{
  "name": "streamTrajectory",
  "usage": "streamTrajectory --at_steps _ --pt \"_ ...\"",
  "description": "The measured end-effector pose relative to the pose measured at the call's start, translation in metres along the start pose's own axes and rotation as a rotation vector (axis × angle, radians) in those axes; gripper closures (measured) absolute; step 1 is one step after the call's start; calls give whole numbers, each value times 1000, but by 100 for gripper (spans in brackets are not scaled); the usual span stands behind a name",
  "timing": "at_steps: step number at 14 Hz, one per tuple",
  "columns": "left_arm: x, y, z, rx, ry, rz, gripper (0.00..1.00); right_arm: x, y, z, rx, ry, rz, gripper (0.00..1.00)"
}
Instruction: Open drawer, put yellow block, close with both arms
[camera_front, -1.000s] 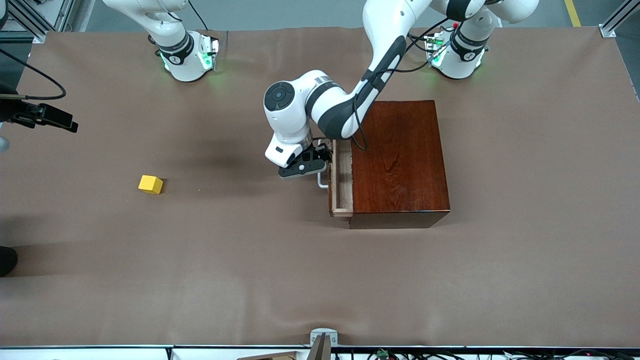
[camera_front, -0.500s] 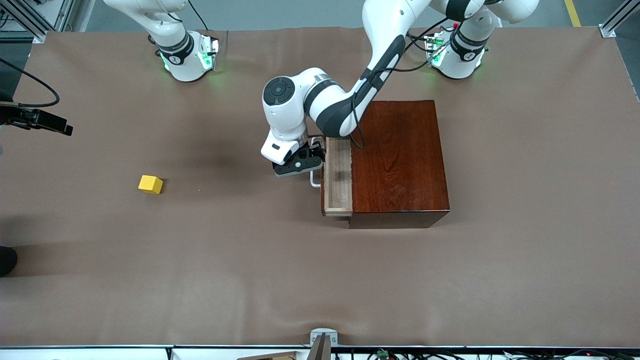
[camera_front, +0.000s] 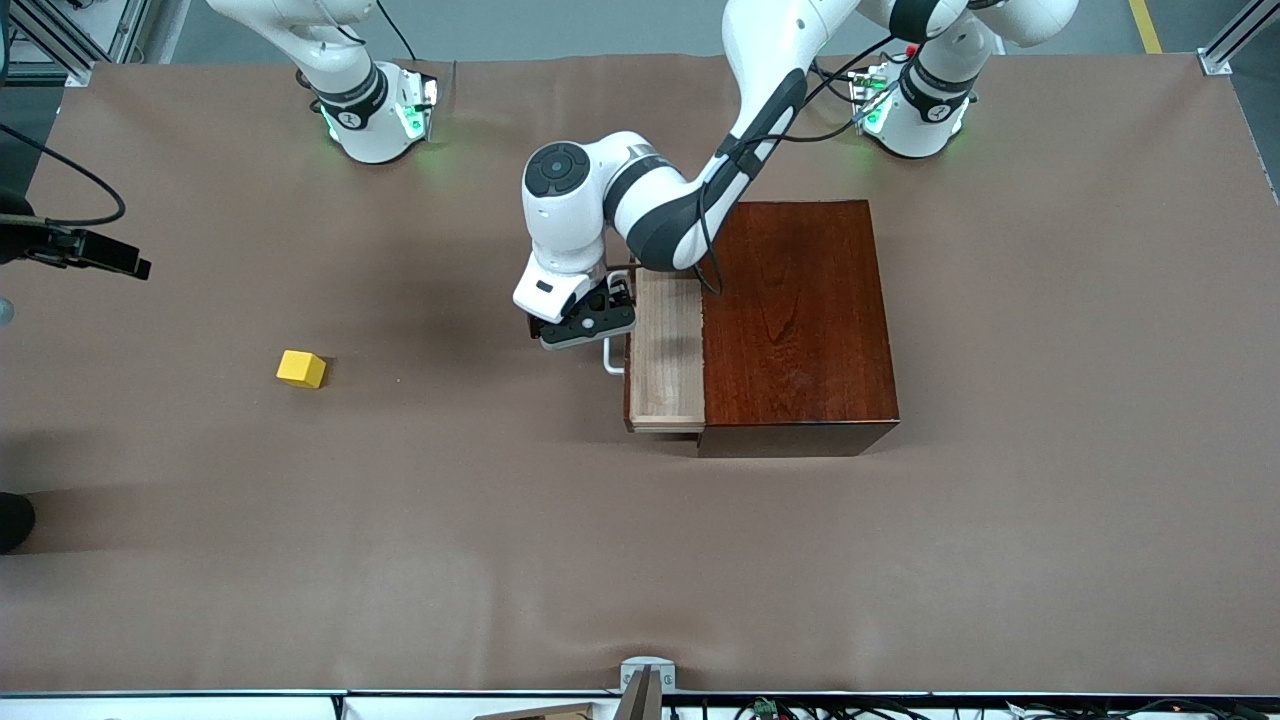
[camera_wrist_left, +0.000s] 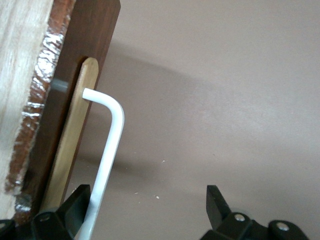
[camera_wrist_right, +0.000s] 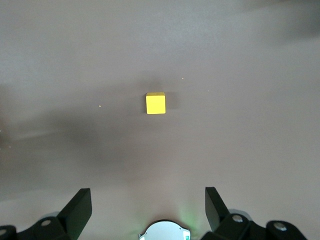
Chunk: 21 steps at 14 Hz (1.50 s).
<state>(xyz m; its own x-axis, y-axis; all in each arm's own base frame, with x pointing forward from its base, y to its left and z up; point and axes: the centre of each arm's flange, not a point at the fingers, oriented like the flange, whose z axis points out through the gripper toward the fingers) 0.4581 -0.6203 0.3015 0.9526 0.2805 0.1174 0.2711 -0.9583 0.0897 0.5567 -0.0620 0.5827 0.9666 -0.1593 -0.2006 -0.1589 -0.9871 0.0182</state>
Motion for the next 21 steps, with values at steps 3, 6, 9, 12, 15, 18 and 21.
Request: streamTrajectory --at_steps 3,6,9,12,15,18,21 --pt "-13 21 -5 -187 -21 -77 0 13 5 13 1 -4 11 0" --pt "-16 24 5 -218 -28 -111 0 23 6 23 0 -10 13 0" --pt "-15 24 4 -215 -31 -120 0 26 5 25 0 -2 12 0" --pt "-13 24 -4 -194 -40 -123 0 35 3 37 -2 -22 9 0" --pt "-11 21 -28 -134 -49 -98 0 53 0 65 -5 -54 7 0" --pt "7 10 -64 -89 -31 -58 0 72 -2 100 -9 -97 5 0" --pt "60 -22 -128 -40 -2 -8 0 90 -4 143 -11 -103 4 0"
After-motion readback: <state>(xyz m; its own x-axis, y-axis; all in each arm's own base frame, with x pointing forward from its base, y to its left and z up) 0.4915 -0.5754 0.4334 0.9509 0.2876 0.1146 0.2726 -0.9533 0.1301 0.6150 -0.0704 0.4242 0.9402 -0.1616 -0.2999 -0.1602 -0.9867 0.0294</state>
